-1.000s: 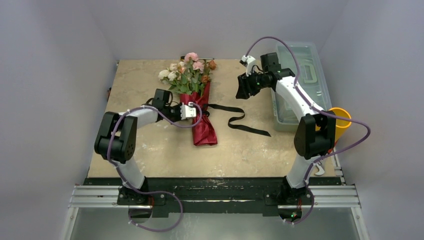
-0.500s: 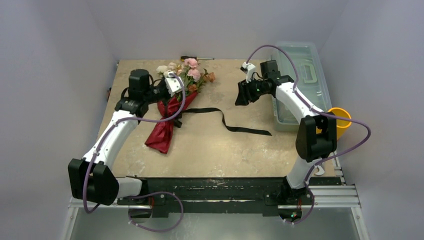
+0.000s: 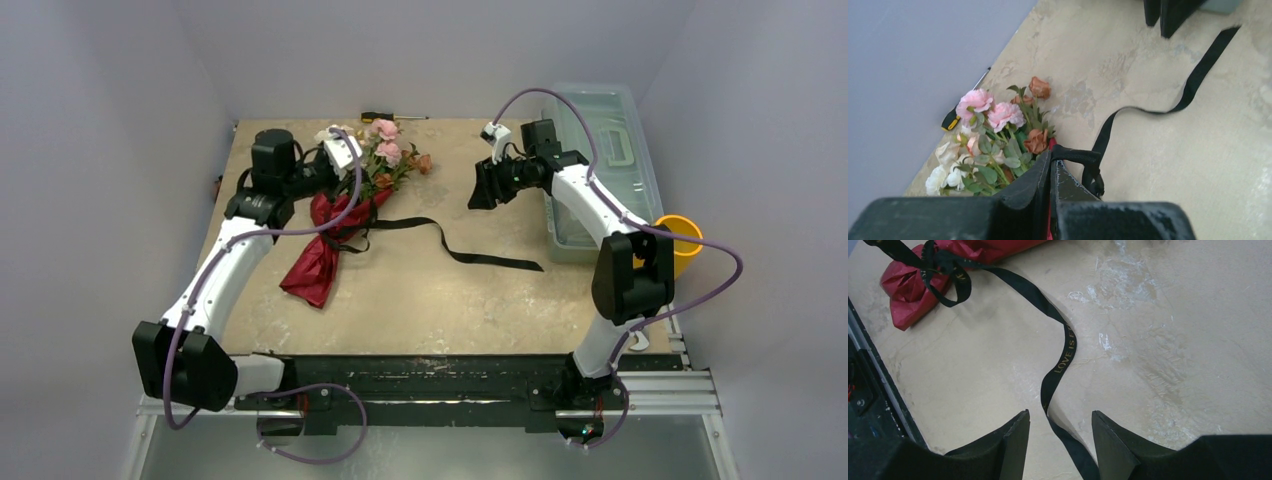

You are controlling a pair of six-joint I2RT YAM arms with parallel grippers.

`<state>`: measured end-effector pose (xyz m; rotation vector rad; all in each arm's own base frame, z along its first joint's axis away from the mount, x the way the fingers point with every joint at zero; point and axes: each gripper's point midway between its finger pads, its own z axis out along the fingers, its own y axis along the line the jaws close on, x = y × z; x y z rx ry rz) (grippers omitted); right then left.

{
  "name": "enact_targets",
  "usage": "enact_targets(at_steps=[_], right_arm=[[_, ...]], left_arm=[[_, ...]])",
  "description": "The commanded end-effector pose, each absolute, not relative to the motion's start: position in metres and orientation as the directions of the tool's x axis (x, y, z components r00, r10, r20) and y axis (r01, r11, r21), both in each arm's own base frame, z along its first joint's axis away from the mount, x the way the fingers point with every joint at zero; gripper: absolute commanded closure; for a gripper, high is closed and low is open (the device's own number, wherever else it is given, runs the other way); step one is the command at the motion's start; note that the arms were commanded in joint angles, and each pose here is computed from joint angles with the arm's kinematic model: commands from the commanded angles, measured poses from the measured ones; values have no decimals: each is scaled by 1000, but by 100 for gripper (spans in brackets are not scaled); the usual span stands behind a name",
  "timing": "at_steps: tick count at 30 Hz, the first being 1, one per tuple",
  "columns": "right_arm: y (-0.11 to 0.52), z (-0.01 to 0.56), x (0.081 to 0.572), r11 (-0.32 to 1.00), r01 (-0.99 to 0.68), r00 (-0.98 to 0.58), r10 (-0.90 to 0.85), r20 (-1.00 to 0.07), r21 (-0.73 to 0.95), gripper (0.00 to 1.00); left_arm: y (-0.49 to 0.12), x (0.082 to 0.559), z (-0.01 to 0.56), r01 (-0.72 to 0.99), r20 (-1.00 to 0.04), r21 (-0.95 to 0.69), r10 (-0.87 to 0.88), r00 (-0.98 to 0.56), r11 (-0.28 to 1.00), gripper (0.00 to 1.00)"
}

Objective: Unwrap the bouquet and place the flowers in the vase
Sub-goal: Untie the ribbon from the wrapping paper.

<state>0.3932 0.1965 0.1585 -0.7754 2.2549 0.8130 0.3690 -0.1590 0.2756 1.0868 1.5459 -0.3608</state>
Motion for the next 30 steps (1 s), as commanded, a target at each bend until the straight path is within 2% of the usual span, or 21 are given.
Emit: enact_targets(at_steps=[1,5,8,10,13,16,21,24,25,27,28,30], right_arm=[[205,181,395,605,-720,-597,-293,-746,339,47],[208,182,397,605,-711,-610,-275,-743,359,47],[208,184,398,604,-713,-606,-275,-746,357,47],[208,185,397,603,-716,-603,-279,-748,353,47],[207,184,394,602,-720,-600,-288,-746,347,47],[205,181,393,602,-720,-602,-294,-742,346,47],[205,179,391,602,-718,-607,-297,-737,349,47],[205,179,390,601,-718,-608,-298,-736,350,47],[205,179,390,602,-718,-608,-298,-736,349,47],[204,177,388,602,-715,-615,-298,-730,356,47],[204,176,387,601,-714,-617,-298,-729,358,47],[204,175,384,601,-713,-621,-300,-724,362,47]], left_arm=[[-178,381,368,747,-945,315,269,187,586,100],[-131,423,406,552,-981,191,179,76,812,100],[-37,455,388,265,-987,112,137,-80,958,100],[27,460,371,89,-982,107,119,-145,990,100],[99,458,346,-121,-962,178,147,-230,977,100],[141,455,326,-240,-922,298,214,-322,924,100],[177,449,279,-288,-835,422,245,-493,859,100],[180,445,254,-237,-782,468,274,-560,851,98],[177,444,248,-220,-776,469,279,-566,855,95],[170,440,231,-149,-745,470,300,-596,870,82],[164,439,223,-107,-733,456,305,-607,884,68],[151,435,207,5,-696,436,341,-632,900,34]])
